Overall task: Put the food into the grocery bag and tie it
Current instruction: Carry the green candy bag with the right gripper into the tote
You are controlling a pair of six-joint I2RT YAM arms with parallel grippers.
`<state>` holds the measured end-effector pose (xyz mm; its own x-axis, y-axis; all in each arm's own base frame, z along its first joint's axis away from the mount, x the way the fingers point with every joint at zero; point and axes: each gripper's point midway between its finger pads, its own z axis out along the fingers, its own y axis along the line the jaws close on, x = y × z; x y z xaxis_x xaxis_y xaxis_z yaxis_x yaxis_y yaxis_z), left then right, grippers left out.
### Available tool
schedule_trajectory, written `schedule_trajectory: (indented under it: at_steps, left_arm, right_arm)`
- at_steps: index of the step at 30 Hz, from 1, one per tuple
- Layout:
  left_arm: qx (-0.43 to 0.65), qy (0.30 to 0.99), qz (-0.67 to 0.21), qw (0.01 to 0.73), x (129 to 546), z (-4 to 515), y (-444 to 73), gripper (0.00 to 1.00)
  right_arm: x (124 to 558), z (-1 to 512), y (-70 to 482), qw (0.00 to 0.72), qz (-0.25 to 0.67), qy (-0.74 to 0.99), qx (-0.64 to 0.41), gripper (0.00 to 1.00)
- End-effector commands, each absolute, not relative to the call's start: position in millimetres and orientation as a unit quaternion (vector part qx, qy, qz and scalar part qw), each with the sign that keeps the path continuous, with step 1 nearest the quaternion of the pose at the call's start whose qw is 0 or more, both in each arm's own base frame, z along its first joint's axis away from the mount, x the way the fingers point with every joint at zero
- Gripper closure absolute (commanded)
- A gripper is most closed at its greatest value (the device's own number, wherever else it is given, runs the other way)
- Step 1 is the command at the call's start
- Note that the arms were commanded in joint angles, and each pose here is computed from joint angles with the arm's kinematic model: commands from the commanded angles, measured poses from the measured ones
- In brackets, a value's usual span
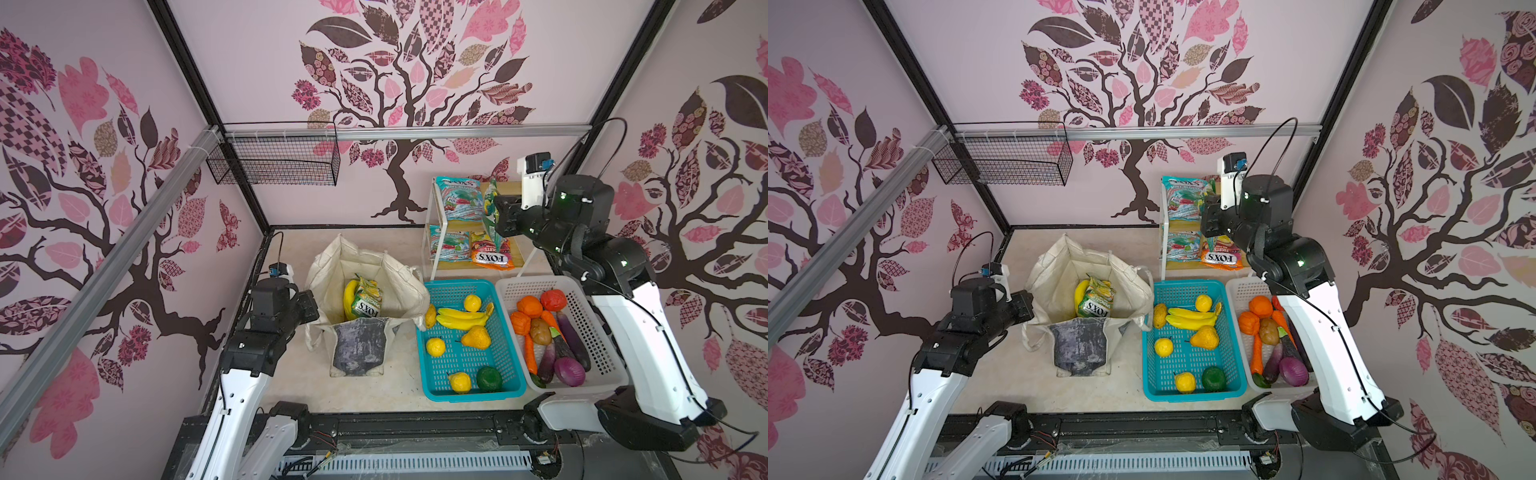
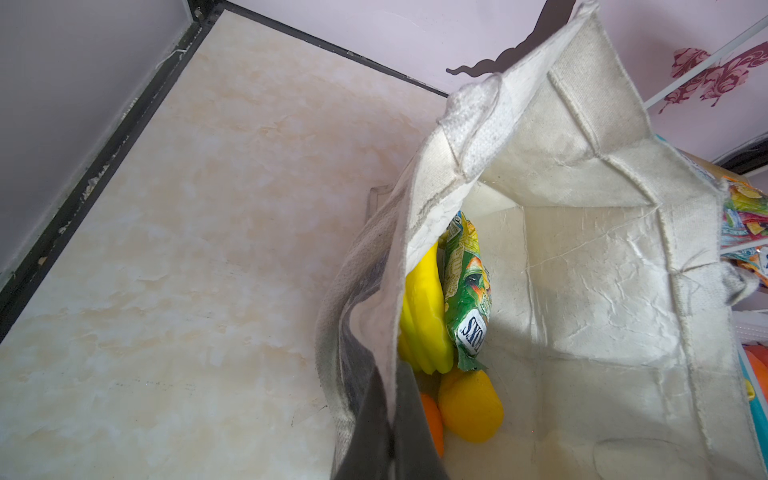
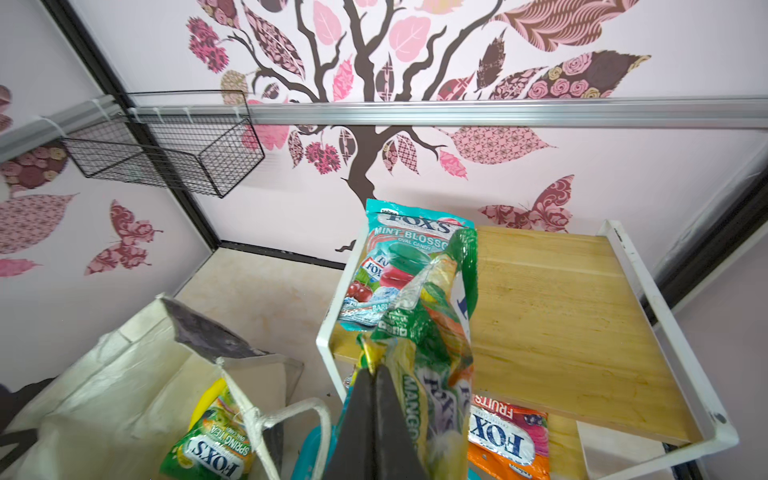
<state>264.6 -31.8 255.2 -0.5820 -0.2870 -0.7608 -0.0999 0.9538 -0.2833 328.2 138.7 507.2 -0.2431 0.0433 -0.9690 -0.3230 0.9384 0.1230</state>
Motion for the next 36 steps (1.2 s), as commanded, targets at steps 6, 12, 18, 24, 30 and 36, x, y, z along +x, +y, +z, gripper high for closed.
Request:
schedule_trajectory:
  at_steps: [6,12,18,24,30,36]
  left_arm:
    - [-0.106,0.883,-0.106,0.445,264.6,252.3,-31.9,1.0]
    - [-0.105,0.883,-0.106,0.446,264.9,252.8,-31.9,1.0]
    - [-0.105,0.884,-0.107,0.443,265.2,251.7,-33.0,1.0]
    - [-0.106,0.884,-0.105,0.444,264.8,251.9,-31.7,1.0]
    - [-0.106,0.883,-0.106,0.445,264.7,252.3,-31.9,1.0]
    - [-0.102,0.882,-0.111,0.447,264.5,253.3,-33.8,1.0]
  right_arm:
    - [289.3,534.2,151.8,0.613,0.235,0.745,-0.116,1.0]
    - [271.6,528.1,185.6,0.575,0.326,0.731,-0.171,1.0]
    - [251.2,516.9,231.1,0.545,0.367,0.722,-0.215,1.0]
    - [249.4,491.9,281.5,0.511,0.376,0.732,-0.25,1.0]
    - [253.2,456.8,345.0,0.474,0.372,0.735,-0.313,1.0]
    - [280.6,411.1,385.2,0.432,0.358,0.759,-0.331,1.0]
